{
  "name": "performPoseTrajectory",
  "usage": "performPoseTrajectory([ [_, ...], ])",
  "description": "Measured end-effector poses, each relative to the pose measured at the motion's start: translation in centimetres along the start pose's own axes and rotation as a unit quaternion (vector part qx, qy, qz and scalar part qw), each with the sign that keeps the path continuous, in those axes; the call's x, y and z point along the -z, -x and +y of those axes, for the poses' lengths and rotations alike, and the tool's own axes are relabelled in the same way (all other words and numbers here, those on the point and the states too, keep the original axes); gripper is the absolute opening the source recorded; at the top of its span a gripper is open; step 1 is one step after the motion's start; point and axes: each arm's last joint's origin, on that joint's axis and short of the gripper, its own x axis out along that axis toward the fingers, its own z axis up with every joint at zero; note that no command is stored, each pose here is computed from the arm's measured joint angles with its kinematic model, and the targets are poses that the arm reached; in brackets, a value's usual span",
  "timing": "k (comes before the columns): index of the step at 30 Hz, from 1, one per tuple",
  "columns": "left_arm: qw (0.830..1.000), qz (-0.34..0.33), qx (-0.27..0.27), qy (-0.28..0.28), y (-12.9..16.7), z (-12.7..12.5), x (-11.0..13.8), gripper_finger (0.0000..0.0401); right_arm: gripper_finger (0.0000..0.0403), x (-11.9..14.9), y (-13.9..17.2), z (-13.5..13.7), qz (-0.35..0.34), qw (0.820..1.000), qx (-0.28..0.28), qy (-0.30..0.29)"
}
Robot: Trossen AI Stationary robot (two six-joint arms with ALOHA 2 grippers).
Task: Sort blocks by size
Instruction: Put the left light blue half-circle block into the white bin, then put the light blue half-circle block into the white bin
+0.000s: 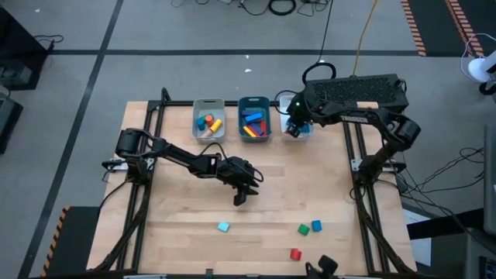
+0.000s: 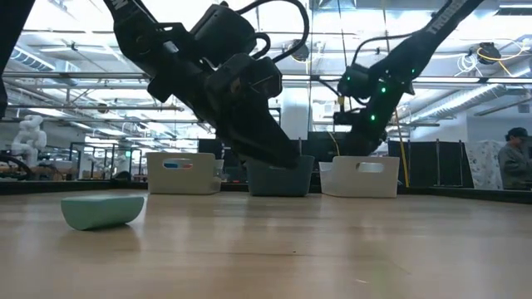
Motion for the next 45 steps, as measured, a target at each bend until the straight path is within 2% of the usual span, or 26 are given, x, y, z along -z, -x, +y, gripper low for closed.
performPoseTrajectory([
  [7,1.0,0.018,-0.003,0.005,0.0,0.0,0.4,0.0151,0.0087,0.3,-1.4,0.1,0.012,1.0,-0.001,-0.012],
  [10,1.0,0.028,-0.008,0.007,0.0,0.1,0.6,0.0151,0.0112,0.2,-1.4,0.1,0.007,1.0,0.0,-0.017],
  [16,0.998,0.031,-0.055,0.009,0.0,0.4,0.8,0.0151,0.0166,-0.2,-0.6,-0.2,-0.013,0.999,0.007,-0.029],
  [19,0.997,0.033,-0.073,0.008,0.1,0.5,0.8,0.0151,0.0179,-0.6,0.6,-0.4,-0.033,0.998,0.012,-0.056],
  [26,0.992,0.023,-0.121,0.006,0.1,0.9,0.8,0.0151,0.0176,-1.9,4.5,-0.2,-0.104,0.993,0.013,-0.058],
  [32,0.992,0.041,-0.117,0.014,0.2,0.9,1.1,0.0151,0.0172,-1.5,7.0,0.3,-0.103,0.992,0.0,-0.073],
  [34,0.992,0.065,-0.101,0.032,0.4,0.6,1.4,0.0151,0.0171,-1.1,7.8,0.9,-0.092,0.994,-0.012,-0.064],
  [38,0.986,0.108,-0.108,0.066,1.7,-0.5,1.6,0.0146,0.0171,-0.6,9.9,3.0,-0.09,0.995,-0.04,-0.028],
  [41,0.982,0.149,-0.11,0.043,3.0,-2.2,1.8,0.0135,0.0171,-0.7,11.6,4.9,-0.116,0.991,-0.069,-0.013],
  [45,0.981,0.174,-0.081,-0.007,4.6,-5.7,2.0,0.0121,0.0171,-0.4,13.5,7.2,-0.144,0.986,-0.081,-0.004],
])
